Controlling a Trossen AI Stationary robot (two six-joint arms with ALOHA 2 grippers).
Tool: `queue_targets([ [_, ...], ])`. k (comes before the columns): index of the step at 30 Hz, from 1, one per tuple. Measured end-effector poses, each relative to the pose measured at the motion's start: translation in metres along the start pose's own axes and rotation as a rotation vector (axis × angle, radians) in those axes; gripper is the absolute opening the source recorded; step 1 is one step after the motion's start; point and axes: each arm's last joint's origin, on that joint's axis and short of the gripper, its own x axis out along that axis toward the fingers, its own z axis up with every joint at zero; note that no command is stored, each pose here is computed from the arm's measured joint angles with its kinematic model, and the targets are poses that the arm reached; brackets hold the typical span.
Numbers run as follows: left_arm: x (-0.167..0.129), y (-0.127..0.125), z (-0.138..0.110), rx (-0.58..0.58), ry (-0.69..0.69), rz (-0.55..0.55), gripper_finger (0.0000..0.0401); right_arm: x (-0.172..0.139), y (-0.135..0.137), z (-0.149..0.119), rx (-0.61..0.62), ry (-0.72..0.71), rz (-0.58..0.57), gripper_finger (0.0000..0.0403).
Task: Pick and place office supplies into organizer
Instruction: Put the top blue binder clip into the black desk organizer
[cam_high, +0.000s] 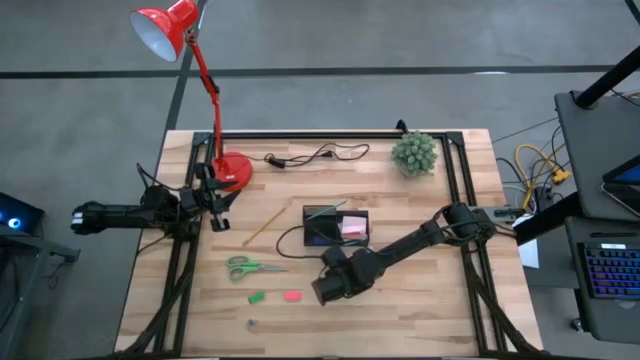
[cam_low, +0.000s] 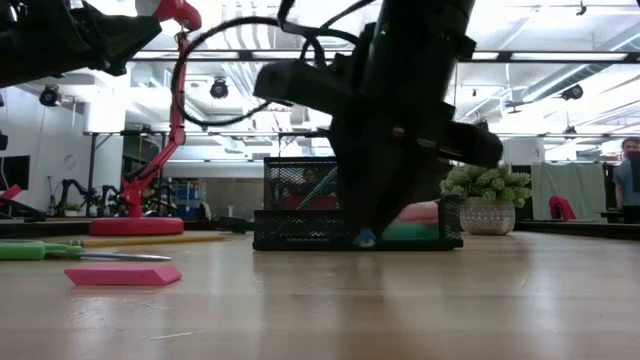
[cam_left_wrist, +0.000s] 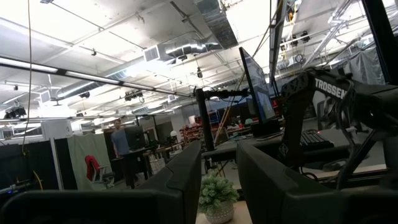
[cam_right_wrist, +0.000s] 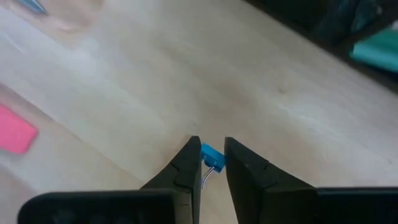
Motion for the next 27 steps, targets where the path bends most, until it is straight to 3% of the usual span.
queue_targets([
  [27,0.0,0.0,0.0,0.0,0.001,0.0,0.0089,-0.016,0.008,0.062,-0.129,-0.229,0.0,0.0052],
])
